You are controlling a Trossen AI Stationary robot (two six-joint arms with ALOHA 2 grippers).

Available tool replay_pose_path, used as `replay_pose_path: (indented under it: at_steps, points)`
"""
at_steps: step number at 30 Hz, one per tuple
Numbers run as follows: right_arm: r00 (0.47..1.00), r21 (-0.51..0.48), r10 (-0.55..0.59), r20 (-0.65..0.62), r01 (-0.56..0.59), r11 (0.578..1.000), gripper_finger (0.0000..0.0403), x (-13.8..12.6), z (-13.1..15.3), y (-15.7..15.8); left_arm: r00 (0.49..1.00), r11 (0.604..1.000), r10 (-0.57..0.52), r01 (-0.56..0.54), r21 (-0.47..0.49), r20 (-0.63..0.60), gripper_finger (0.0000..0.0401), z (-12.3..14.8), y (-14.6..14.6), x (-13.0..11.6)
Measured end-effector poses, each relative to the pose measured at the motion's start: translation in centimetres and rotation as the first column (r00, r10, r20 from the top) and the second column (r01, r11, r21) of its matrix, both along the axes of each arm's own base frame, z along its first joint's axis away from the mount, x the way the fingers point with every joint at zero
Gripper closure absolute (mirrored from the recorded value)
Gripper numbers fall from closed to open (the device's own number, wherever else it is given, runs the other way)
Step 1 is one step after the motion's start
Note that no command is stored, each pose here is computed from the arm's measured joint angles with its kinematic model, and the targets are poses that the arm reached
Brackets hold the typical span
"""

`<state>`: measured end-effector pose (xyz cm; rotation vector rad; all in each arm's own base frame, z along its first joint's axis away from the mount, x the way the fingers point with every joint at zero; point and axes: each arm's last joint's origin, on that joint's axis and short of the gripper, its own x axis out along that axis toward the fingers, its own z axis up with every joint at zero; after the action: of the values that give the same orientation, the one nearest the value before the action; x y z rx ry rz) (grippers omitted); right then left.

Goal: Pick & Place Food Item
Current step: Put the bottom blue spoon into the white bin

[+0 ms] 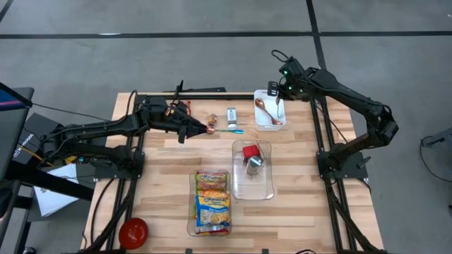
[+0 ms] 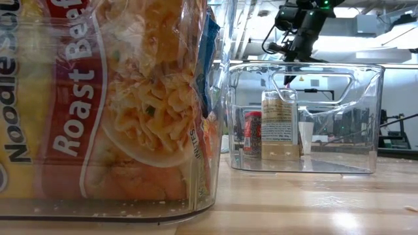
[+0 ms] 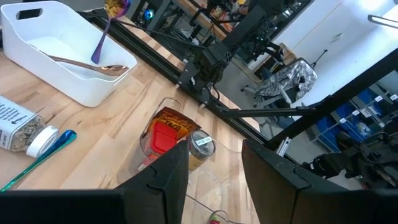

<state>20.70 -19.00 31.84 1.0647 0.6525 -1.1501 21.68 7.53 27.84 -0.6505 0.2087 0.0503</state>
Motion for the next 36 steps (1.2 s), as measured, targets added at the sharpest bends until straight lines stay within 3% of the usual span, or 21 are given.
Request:
replay_pose_path:
  at_steps: [7,21,36]
  points:
    - [1.0,-0.019,0.014,0.002,-0.014,1.0,0.0389,-0.1,0.1,-0.3,1.0,0.999,0.0,0.0,-0.041,-0.001,0.0257,0.0,-0.2,0.1]
    - [0.998,-0.052,0.056,-0.039,-0.058,0.997,0.0287,-0.2,0.1,-0.5,1.0,0.999,-0.003,0.002,-0.032,-0.006,0.0257,0.0,-2.0,0.7]
    - [0.998,-0.107,0.021,-0.059,-0.027,0.994,0.028,-1.4,0.3,-1.9,0.999,0.999,0.008,-0.007,-0.053,0.032,0.0257,0.4,-3.1,1.1]
